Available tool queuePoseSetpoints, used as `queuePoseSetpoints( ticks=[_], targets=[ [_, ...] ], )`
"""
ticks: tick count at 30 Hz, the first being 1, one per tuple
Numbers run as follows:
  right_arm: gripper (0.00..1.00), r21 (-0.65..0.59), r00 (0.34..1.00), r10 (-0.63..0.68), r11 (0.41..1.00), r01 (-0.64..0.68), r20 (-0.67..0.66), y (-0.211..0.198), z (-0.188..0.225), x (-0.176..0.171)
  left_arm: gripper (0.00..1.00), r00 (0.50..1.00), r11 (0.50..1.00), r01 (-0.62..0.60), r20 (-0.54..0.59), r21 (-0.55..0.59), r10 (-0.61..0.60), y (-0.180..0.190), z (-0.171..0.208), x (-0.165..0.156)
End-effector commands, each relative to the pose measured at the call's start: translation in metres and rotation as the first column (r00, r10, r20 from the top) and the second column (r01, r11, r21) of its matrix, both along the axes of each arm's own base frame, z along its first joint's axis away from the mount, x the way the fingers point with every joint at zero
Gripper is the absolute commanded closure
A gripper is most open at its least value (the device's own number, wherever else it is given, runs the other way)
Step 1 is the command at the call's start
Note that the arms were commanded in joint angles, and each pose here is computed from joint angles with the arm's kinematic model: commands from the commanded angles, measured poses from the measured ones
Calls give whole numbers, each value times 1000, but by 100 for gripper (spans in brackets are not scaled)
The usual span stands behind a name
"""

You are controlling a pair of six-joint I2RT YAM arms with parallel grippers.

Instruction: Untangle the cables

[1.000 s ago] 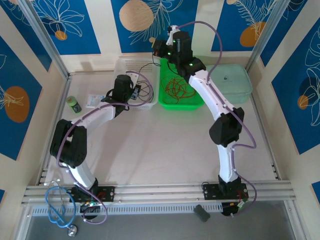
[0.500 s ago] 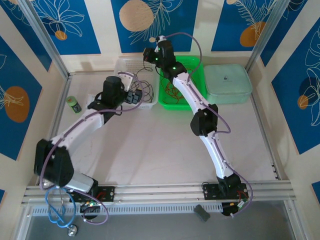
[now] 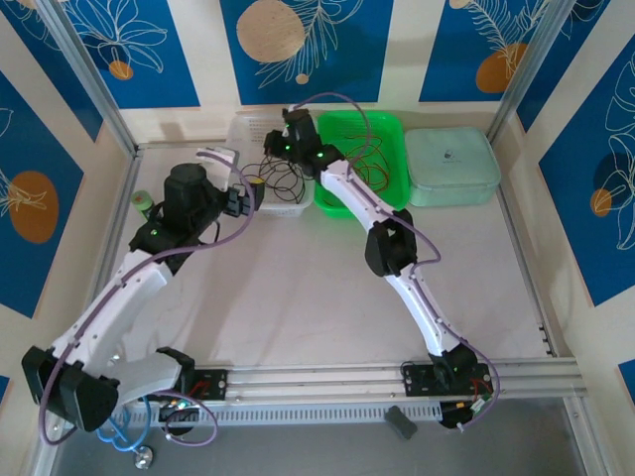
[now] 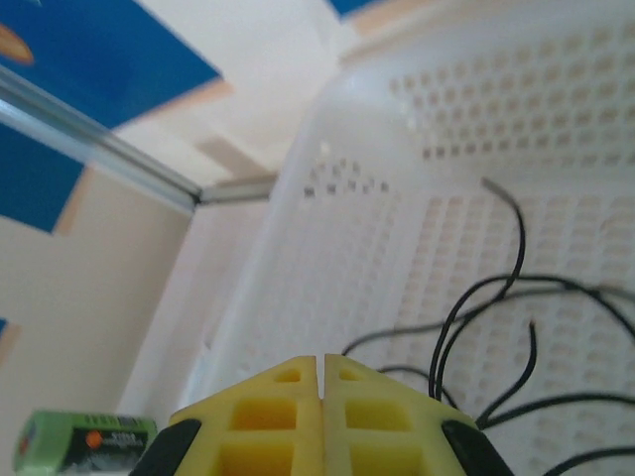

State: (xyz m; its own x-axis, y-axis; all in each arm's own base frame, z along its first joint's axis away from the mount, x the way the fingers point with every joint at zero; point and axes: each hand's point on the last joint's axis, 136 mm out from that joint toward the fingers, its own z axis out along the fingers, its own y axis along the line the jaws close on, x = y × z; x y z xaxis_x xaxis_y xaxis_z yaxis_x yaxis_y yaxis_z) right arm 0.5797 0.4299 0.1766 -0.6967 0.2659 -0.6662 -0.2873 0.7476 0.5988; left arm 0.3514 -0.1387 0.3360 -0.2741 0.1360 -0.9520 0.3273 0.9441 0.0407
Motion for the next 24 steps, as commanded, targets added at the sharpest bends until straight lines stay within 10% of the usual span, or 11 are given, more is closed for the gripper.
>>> queuePoseSetpoints(
  ticks=[1, 10, 24],
  targets=[
    [84, -105, 997, 15, 994, -23, -75, 2, -42, -16, 0, 999, 999, -43, 10, -14, 43, 14, 7, -12],
    [40, -187, 997, 72, 979, -76, -26, 14, -15, -42, 0, 994, 995, -98, 51, -3, 98, 32, 11, -25],
    [33, -301, 972, -21, 949, 92, 232, -82, 113, -106, 0, 931, 956, -292, 236, 27, 278, 76, -41, -39]
  ],
)
